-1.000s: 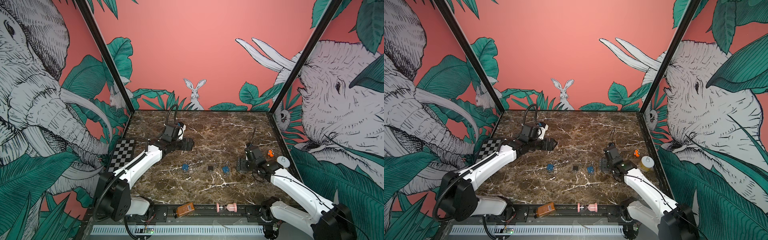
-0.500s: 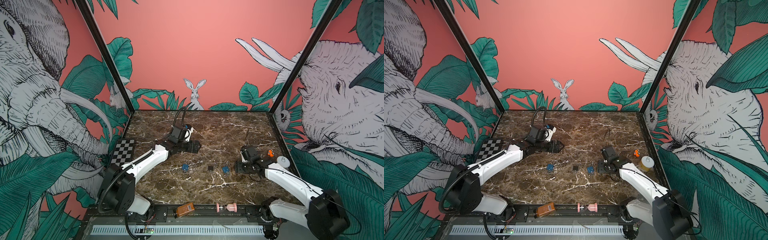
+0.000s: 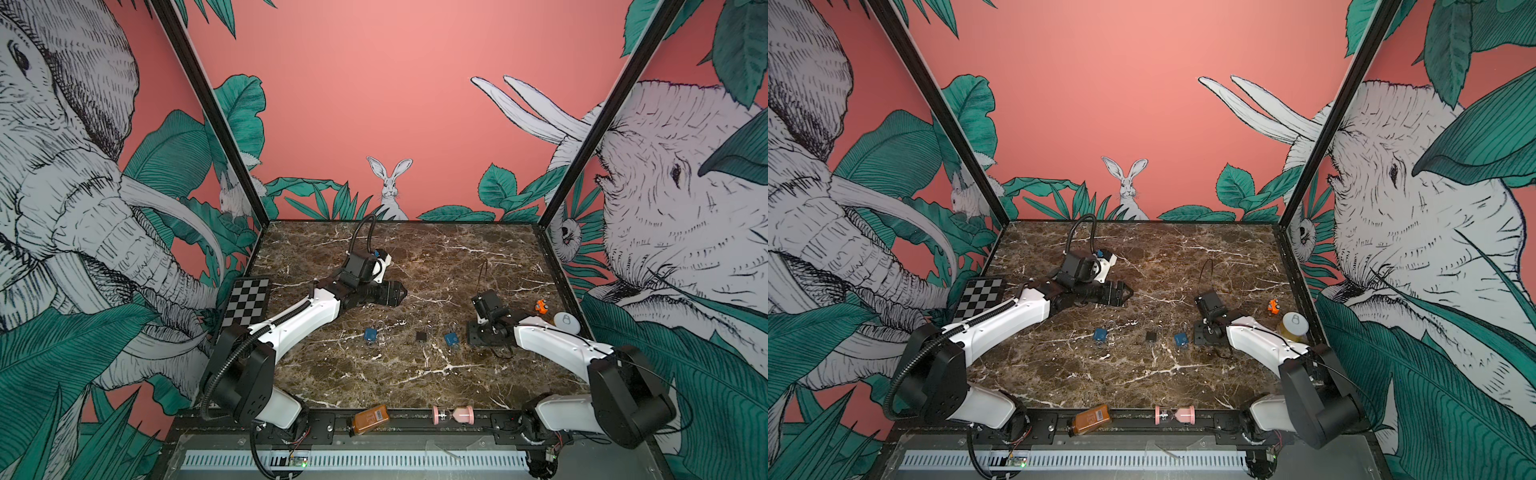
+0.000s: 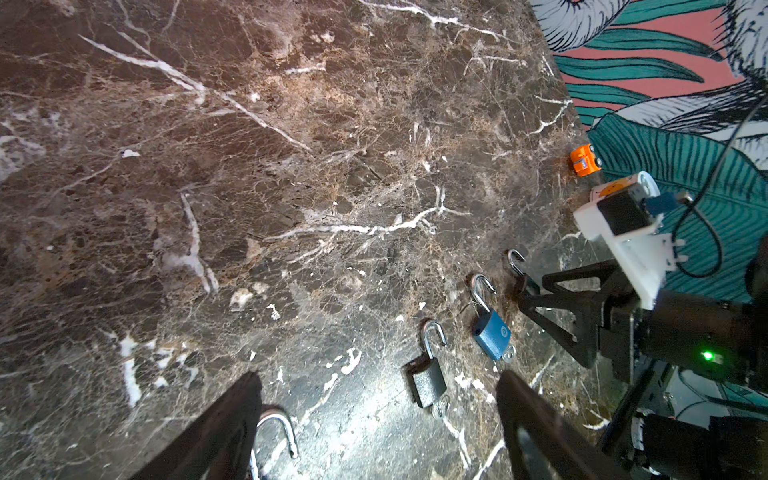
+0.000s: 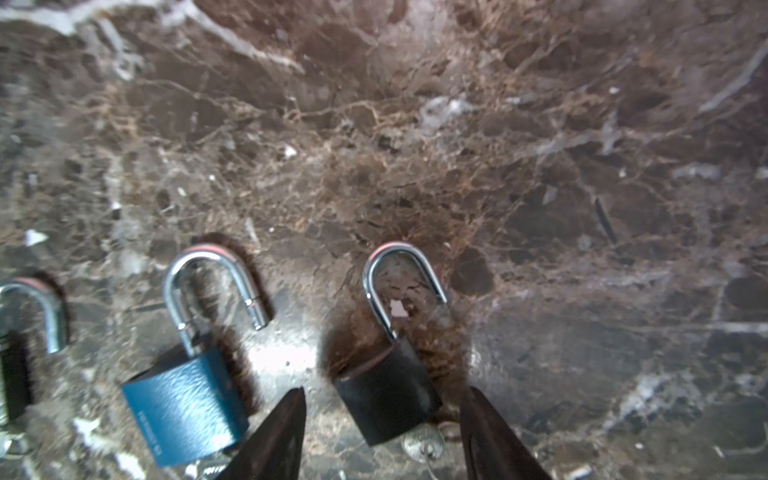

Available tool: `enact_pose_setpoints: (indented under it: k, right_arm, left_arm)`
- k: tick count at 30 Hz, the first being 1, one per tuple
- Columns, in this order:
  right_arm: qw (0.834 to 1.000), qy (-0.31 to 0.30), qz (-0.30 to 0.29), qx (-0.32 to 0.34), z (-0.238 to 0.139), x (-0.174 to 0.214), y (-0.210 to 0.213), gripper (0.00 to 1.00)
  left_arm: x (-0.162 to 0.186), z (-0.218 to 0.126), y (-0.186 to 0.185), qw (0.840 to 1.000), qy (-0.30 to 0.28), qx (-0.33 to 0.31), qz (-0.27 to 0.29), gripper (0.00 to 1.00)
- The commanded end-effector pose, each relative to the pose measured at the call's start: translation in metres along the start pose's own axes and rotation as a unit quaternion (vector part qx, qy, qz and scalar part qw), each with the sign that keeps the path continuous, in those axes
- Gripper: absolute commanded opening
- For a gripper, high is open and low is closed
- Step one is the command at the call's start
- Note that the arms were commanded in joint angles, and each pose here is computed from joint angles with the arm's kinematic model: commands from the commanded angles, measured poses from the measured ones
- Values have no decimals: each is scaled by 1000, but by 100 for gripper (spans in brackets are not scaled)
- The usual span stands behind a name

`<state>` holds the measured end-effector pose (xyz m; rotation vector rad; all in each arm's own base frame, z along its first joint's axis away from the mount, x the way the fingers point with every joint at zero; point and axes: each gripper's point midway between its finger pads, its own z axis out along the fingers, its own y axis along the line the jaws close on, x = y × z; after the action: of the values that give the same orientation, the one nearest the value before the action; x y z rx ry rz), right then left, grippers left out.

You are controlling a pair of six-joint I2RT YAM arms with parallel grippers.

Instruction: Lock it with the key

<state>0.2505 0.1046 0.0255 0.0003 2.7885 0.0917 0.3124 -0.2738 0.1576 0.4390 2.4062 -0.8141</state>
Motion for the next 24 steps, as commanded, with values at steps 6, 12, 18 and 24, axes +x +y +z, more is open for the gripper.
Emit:
enact_pose_setpoints:
  k: [6, 12, 18, 24]
  right_arm:
    - [1000, -10, 18, -6, 4, -8, 3, 49]
    - [999, -6, 32, -23, 4, 1, 5, 45]
    - [999, 5, 28, -28, 1, 8, 10, 44]
    - [1000, 4, 14, 4, -5, 4, 3, 47]
  left_arm:
    - [-10, -6, -12, 1000, -21, 22, 8, 89]
    - [-8, 0, -13, 999, -13, 29, 5, 89]
    - [-7, 5, -12, 999, -10, 32, 4, 89]
    - [-6, 9, -13, 999, -10, 36, 3, 89]
